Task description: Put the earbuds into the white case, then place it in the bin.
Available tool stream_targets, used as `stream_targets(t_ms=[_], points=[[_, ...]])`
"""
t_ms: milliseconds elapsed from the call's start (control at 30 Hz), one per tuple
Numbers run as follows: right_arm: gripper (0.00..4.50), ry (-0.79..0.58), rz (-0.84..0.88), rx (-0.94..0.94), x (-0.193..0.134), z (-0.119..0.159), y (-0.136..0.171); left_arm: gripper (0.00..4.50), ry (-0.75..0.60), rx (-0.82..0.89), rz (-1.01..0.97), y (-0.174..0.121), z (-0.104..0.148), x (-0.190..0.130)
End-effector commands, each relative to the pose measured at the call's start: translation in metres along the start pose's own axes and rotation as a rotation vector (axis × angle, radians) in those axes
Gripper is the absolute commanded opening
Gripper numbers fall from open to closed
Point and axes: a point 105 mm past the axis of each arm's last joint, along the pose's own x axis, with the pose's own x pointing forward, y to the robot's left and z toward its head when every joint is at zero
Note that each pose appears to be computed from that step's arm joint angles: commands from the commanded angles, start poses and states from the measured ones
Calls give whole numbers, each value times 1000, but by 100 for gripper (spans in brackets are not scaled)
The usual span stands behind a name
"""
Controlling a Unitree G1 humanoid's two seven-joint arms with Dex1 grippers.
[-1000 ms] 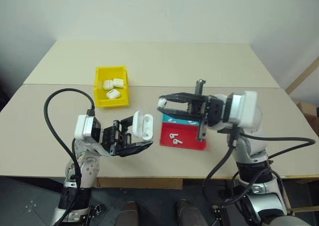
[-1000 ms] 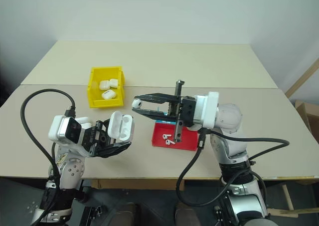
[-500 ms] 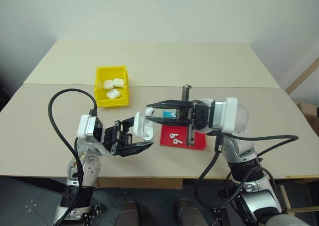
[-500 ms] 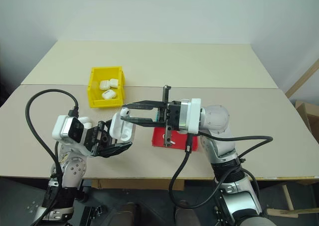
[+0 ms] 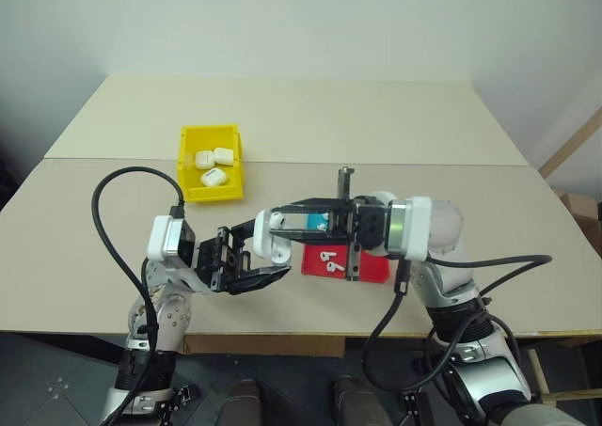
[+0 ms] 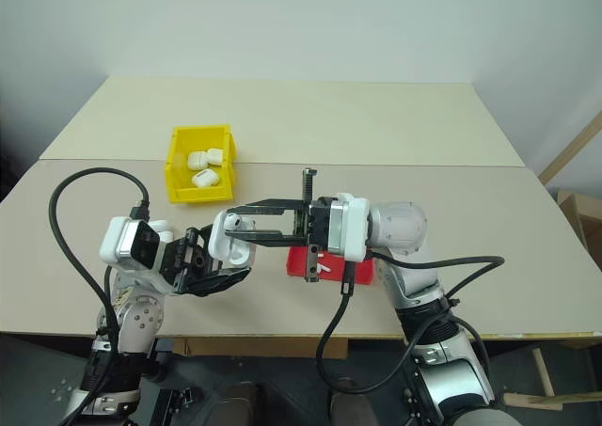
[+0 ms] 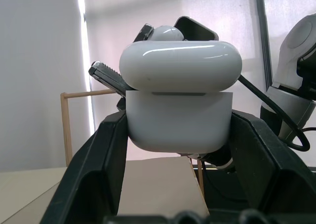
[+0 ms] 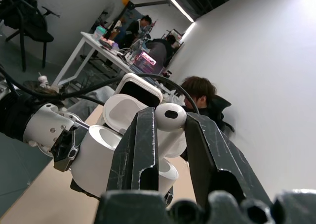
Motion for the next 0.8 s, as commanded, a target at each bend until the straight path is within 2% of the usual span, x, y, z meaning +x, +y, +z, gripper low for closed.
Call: stream_targets(t_ms=[33, 500, 700, 800], points=[[62, 2, 6, -29, -1, 1, 0, 277, -8, 47, -33, 0, 8, 5], [62, 14, 71, -39, -3, -1, 5, 277, -11, 55, -41, 0, 7, 6], [249, 33, 61, -70, -4, -4, 5, 277, -4, 54, -39, 0, 6, 6], [249, 35, 59, -70, -5, -4, 5, 277, -3, 58, -38, 1, 6, 6]])
